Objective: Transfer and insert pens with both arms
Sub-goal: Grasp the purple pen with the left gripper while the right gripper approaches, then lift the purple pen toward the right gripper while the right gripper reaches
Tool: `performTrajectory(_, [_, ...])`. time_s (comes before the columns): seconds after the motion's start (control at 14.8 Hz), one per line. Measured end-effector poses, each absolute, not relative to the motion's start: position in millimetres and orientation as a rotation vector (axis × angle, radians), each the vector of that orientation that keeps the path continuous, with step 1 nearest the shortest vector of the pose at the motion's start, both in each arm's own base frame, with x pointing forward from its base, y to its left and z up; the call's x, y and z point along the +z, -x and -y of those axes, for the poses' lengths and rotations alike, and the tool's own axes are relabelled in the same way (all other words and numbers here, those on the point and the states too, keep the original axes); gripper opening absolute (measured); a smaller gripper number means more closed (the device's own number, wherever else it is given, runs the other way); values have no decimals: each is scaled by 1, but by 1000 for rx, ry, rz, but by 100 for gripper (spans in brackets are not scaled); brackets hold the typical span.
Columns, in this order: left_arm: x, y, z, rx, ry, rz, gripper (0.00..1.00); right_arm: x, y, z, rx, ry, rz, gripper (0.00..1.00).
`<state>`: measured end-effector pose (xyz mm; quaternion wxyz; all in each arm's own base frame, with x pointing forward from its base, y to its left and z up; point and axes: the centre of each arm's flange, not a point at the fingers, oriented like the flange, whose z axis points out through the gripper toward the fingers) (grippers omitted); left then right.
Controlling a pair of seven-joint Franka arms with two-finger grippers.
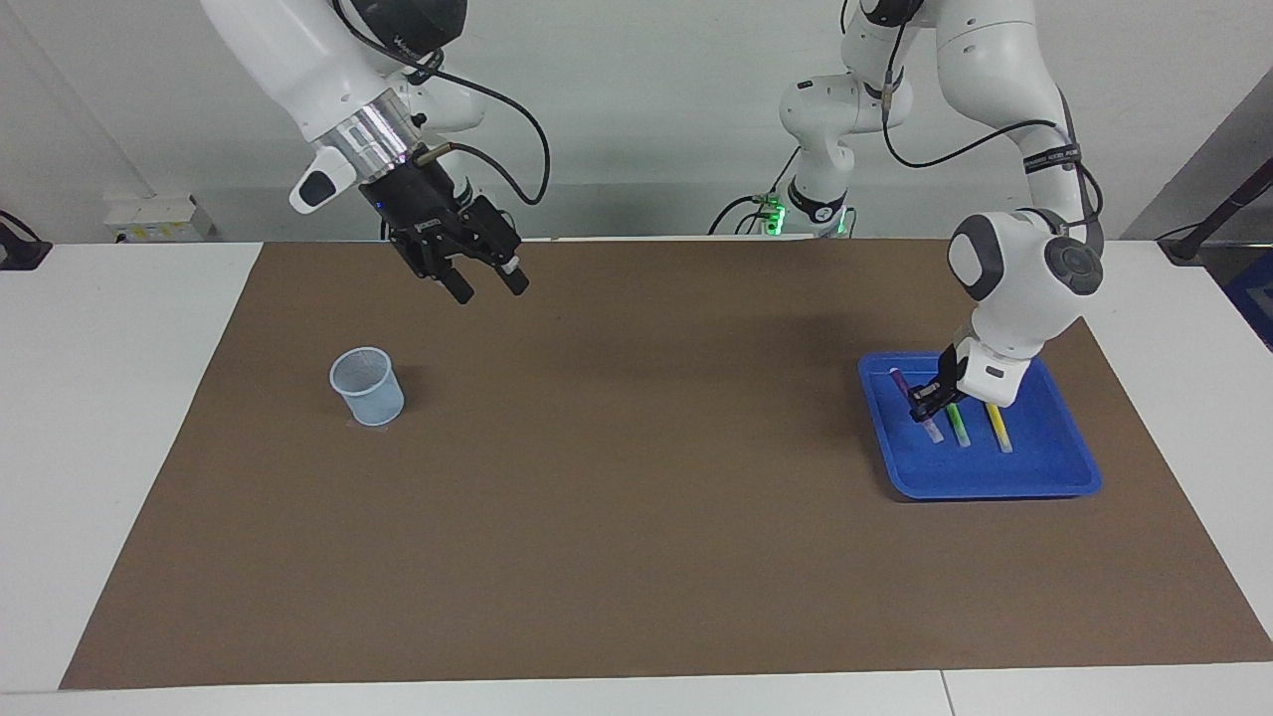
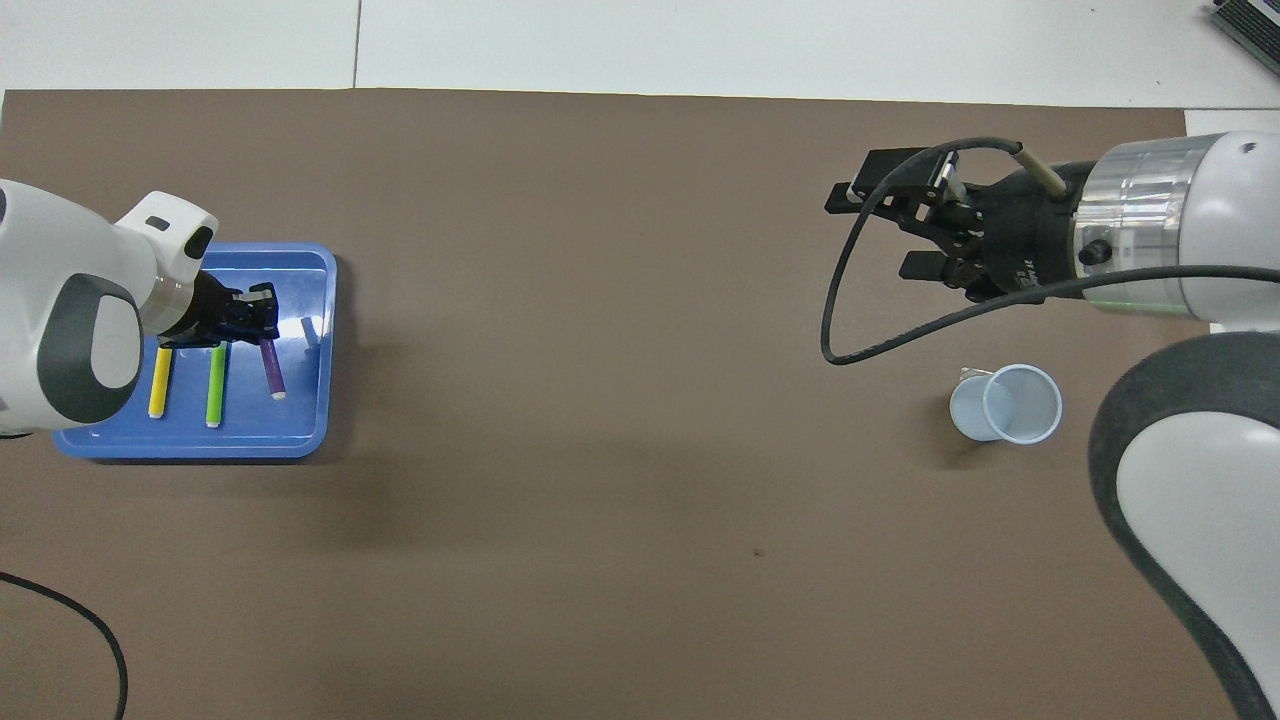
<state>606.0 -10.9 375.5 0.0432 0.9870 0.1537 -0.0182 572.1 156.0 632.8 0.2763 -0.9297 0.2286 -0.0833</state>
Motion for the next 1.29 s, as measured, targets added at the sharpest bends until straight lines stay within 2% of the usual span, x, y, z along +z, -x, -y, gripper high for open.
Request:
performTrajectory(0.47, [449,-599,31,-116,-2638,-1093,18,631,-569,-178,-152,2371,-793,100])
performTrajectory(0.75, [479,-588,53,-236,-2382,-1384,18,632,-563,-201,-144,2342,-819,100])
performTrajectory(1.08, [497,-576,77,-425,-2169,-1497,18,630,-559,-225,-210,2311,-789,100])
performTrajectory(1.29, [513,-569,93,-485,-2073,-1552,18,627,-544,-269,-224,2272,-773,100])
